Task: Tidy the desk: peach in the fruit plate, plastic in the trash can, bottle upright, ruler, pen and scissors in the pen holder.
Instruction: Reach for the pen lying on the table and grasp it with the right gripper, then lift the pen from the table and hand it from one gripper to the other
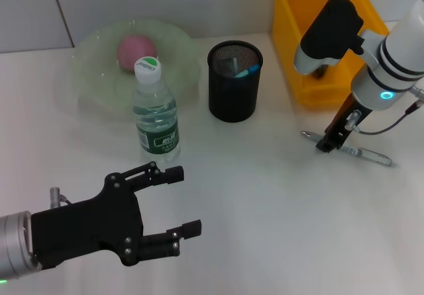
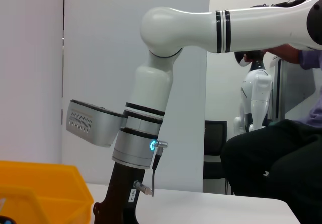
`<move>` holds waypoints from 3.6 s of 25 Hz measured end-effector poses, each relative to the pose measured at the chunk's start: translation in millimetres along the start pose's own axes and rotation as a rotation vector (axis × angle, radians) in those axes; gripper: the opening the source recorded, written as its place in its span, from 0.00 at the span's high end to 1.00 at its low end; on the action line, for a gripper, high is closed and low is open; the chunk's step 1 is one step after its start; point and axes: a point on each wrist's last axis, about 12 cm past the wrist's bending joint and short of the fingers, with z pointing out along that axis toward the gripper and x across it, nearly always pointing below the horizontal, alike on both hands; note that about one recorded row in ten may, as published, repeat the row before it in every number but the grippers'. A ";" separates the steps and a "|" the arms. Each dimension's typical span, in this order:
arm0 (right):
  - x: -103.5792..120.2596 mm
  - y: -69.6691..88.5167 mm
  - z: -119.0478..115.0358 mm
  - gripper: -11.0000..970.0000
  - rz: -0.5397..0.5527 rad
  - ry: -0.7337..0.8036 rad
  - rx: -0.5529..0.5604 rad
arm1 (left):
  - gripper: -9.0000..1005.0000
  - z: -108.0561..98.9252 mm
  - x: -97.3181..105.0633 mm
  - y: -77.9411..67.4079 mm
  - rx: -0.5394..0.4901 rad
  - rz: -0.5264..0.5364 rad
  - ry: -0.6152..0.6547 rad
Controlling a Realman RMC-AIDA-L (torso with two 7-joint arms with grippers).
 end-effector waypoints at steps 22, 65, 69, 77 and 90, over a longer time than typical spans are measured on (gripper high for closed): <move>9.0 -5.0 -1.1 0.79 0.034 0.026 -0.003 | 0.25 1.3 -1.5 0.2 0.008 0.004 -0.005; 2.8 -13.0 -74.3 0.85 0.213 -0.316 -0.248 | 0.26 -1.0 -3.1 -7.0 -0.014 0.023 -0.102; 6.4 -15.0 -77.3 0.85 0.268 -0.382 -0.286 | 0.26 -2.0 -6.0 -4.9 -0.028 0.052 -0.116; 22.9 -18.9 -86.7 0.85 0.404 -0.530 -0.347 | 0.26 -0.4 -16.2 1.0 -0.046 0.203 -0.161; 44.5 -18.2 -90.9 0.85 0.593 -0.777 -0.474 | 0.26 -7.2 -29.2 4.6 -0.159 0.531 -0.260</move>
